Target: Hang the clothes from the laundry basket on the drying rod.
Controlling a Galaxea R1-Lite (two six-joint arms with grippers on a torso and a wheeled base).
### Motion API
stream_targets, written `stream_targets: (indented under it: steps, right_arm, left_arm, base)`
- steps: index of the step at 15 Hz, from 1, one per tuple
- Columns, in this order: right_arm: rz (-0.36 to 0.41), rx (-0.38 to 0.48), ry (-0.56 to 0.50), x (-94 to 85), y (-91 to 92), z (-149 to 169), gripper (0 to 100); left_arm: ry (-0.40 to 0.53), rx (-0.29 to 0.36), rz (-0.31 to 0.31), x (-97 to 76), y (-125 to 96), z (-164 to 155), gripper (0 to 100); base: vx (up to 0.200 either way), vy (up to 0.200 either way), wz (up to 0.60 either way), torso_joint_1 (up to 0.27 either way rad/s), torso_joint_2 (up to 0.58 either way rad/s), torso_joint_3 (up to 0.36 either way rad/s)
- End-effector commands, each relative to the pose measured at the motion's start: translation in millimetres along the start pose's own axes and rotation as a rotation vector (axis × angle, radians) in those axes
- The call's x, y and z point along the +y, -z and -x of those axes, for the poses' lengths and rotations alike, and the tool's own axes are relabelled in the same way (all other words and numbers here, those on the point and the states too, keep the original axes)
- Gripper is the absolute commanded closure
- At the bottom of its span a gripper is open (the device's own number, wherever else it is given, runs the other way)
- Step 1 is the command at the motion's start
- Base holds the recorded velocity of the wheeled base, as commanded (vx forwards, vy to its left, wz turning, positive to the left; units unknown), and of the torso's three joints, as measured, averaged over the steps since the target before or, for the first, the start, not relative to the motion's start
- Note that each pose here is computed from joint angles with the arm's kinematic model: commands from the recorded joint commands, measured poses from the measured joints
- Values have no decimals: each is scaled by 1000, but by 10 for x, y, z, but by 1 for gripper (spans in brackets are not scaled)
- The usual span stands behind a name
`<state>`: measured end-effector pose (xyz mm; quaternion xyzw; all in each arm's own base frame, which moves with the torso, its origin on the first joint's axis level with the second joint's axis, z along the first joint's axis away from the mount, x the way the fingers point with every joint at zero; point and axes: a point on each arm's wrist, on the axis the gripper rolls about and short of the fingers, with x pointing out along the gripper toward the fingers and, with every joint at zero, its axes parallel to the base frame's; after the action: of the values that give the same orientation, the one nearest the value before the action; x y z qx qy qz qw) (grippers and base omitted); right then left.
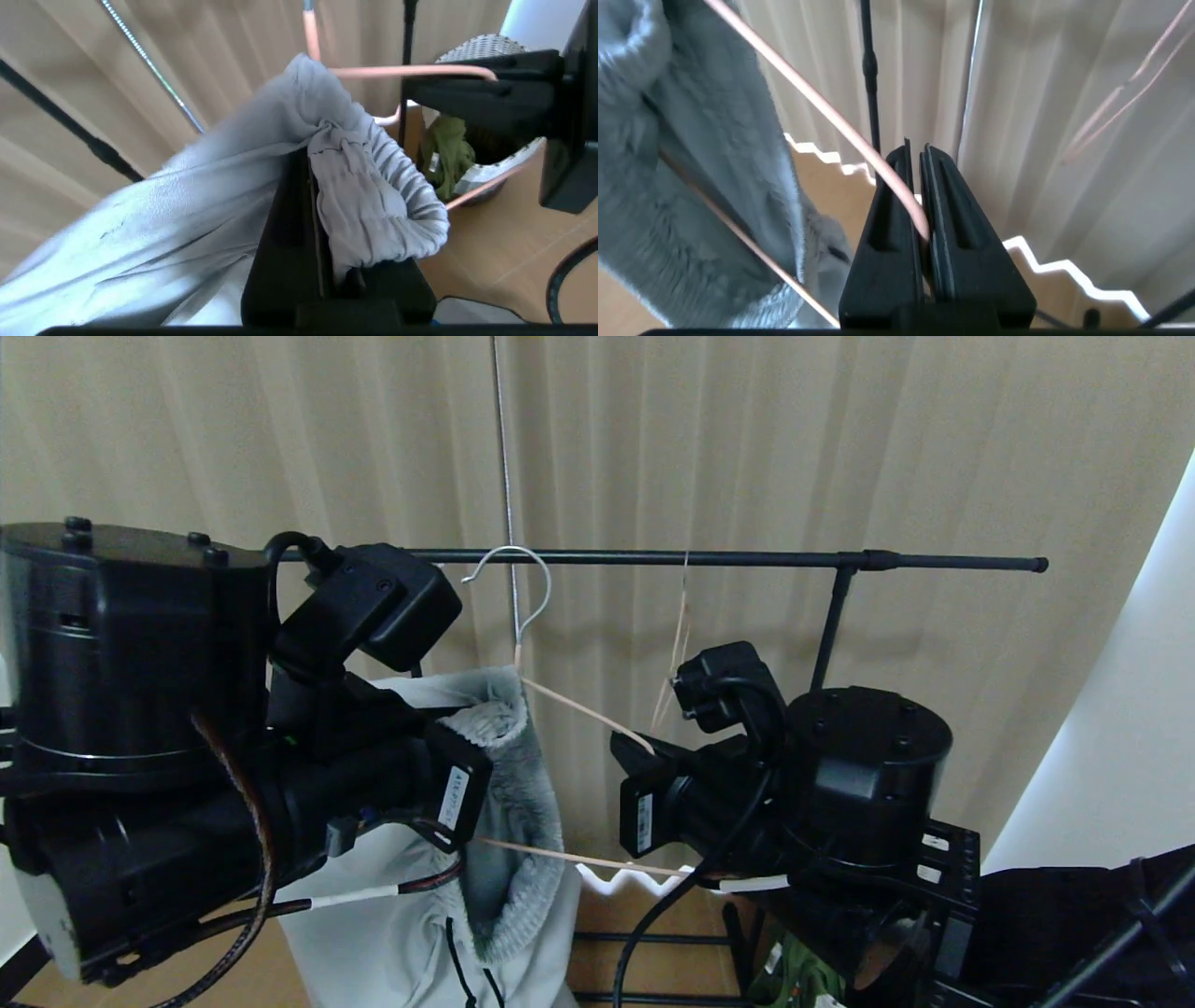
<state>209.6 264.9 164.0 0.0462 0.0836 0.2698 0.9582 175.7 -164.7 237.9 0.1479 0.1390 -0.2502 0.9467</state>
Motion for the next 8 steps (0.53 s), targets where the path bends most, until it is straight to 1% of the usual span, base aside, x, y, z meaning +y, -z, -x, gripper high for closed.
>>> stream_targets:
  steps: [1, 2, 5, 6, 8]
  right_arm:
    - [-7, -18, 0, -13, -62, 34, 100]
    - [-8, -23, 1, -17, -76, 37, 100]
    - [11, -47, 34, -135, -161, 41, 100]
    - [6, -59, 38, -162, -203, 64, 100]
    - [-1, -80, 62, -252, -275, 89, 100]
  left_arm:
    - [3, 0, -1, 2, 10, 27, 100]
    - [3, -1, -4, 6, 20, 43, 0]
    - [13, -18, -42, 29, 26, 134, 0]
    - [45, -39, -59, 41, 26, 201, 0]
    - [83, -63, -64, 60, 33, 291, 0]
  base:
    - [0, 0, 0, 0, 0, 0]
    - [0, 0, 0, 0, 0, 0]
    - [0, 0, 0, 0, 0, 0]
    - [0, 0, 0, 0, 0, 0]
    - [0, 0, 0, 0, 0, 0]
